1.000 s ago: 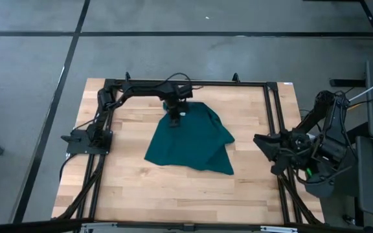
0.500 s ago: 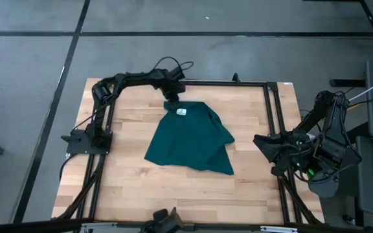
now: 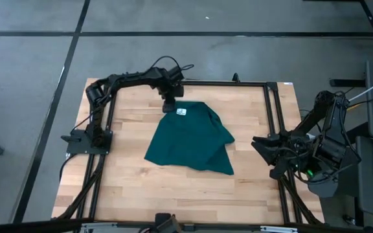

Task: Fold microfiber towels
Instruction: Fold the green towel

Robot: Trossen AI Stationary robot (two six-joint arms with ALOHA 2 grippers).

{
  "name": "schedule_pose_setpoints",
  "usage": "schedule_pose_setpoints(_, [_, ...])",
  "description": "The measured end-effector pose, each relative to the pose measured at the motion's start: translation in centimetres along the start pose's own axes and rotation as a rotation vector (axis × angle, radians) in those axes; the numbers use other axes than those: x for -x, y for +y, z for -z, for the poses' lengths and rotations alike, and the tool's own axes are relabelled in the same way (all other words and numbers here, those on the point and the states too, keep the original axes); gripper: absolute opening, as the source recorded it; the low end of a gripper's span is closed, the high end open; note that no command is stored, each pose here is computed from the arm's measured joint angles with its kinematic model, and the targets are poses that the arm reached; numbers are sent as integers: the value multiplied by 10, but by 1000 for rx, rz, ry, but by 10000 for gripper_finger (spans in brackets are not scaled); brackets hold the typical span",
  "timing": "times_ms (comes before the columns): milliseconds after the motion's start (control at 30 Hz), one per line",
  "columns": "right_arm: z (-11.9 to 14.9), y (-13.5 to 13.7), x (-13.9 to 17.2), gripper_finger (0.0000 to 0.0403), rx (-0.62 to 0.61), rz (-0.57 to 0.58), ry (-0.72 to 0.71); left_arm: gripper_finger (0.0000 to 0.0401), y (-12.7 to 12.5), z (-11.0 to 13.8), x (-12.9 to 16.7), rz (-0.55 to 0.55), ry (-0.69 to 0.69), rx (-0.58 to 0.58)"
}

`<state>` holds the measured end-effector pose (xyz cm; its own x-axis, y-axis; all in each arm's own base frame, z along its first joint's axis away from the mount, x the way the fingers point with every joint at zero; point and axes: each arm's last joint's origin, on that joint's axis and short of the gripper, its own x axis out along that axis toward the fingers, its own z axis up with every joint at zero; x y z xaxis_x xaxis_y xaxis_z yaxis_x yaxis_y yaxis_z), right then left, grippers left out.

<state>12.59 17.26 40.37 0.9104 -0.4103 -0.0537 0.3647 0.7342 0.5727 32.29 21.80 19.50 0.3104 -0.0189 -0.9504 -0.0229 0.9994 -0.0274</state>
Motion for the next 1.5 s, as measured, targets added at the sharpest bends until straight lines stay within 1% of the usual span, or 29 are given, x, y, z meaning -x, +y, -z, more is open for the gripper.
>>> schedule_pose_setpoints(167, [0, 0, 0, 142, -18, 1, -3, 123, -2, 5, -6, -16, 88, -81])
schedule_pose_setpoints(233, [0, 0, 0, 142, -17, 2, -4, 130, -1, 6, -9, -16, 106, -92])
schedule_pose_setpoints(500, [0, 0, 0, 149, -13, 2, -4, 139, 2, 9, -28, 9, 147, -68])
schedule_pose_setpoints(733, [0, -1, 0, 141, -5, 3, -3, 139, 4, 12, -47, 28, 189, -54])
schedule_pose_setpoints(833, [0, -1, 0, 138, -6, 3, -3, 139, 6, 11, -51, 8, 193, -33])
schedule_pose_setpoints(900, [0, -1, 0, 137, -8, 3, -3, 139, 8, 9, -53, -12, 169, -21])
schedule_pose_setpoints(1000, [0, -1, 0, 134, -27, 3, -4, 138, 12, 5, -54, -77, 143, 4])
schedule_pose_setpoints(1067, [0, -1, 0, 132, -33, 3, -3, 128, 14, 3, -54, -115, 132, 20])
schedule_pose_setpoints(1100, [0, -1, 0, 131, -36, 3, -3, 118, 14, 3, -54, -116, 125, 29])
schedule_pose_setpoints(1300, [0, -1, 0, 126, -47, 3, -3, 24, 15, 5, -54, -54, 101, 75])
schedule_pose_setpoints(1333, [0, -1, 0, 125, -47, 3, -3, 14, 14, 4, -54, -54, 100, 76])
schedule_pose_setpoints(1500, [0, -1, 0, 119, -49, 3, -3, 7, 13, 4, -48, -85, 105, 96])
